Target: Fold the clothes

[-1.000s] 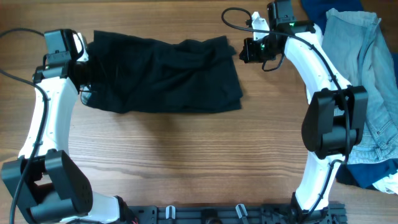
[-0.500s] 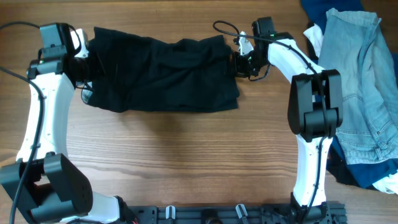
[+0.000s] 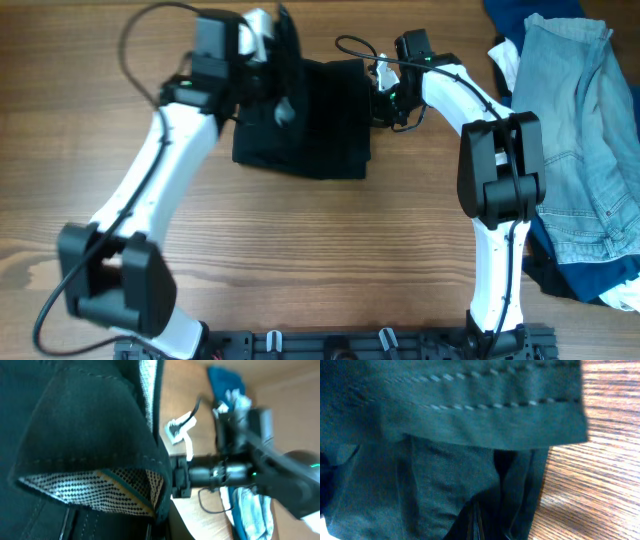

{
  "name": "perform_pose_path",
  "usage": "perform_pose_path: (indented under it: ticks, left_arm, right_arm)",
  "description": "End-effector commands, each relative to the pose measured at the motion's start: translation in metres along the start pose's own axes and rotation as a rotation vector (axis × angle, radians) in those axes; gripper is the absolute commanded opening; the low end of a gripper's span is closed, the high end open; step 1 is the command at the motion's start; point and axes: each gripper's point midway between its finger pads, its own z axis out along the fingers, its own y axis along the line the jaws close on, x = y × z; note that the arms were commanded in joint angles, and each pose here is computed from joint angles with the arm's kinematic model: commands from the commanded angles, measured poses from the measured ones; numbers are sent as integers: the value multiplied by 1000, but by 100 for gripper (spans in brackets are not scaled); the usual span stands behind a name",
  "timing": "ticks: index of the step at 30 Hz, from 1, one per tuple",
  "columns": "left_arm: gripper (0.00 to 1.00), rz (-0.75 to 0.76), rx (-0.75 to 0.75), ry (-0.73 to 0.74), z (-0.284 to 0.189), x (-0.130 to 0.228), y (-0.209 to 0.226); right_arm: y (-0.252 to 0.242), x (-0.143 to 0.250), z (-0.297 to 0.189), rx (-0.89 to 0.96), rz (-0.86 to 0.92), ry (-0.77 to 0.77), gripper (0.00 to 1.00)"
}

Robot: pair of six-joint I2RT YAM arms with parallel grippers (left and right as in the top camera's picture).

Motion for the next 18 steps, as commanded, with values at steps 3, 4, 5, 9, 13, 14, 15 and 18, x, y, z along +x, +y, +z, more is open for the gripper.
perform_pose_path:
  ticks: [3, 4, 5, 9, 13, 14, 15, 18]
  left_arm:
    - [4, -55, -29, 77, 45, 22, 11]
    - [4, -57, -33, 89, 50, 26, 13]
    - [4, -58, -34, 93, 52, 27, 14]
    - [4, -40, -22, 87, 58, 28, 8]
    - [8, 1, -22, 71, 65, 32, -6]
    - [59, 13, -31, 64, 67, 33, -9]
    - [97, 25, -36, 57, 69, 35, -13]
    - [100, 45, -40, 62, 73, 42, -21]
  right_arm:
    - [-2, 3, 17, -37, 10, 22, 4]
    - [2, 0, 15, -69, 6, 15, 4]
    - [6, -4, 10, -102, 4, 4, 4]
    - [31, -41, -45, -212, -45, -116, 4]
    - [49, -77, -170, -225, -84, -383, 4]
    - [48, -82, -202, -218, -95, -449, 4]
    - [43, -83, -223, -207, -93, -492, 5]
    - [22, -83, -241, -189, -50, -519, 6]
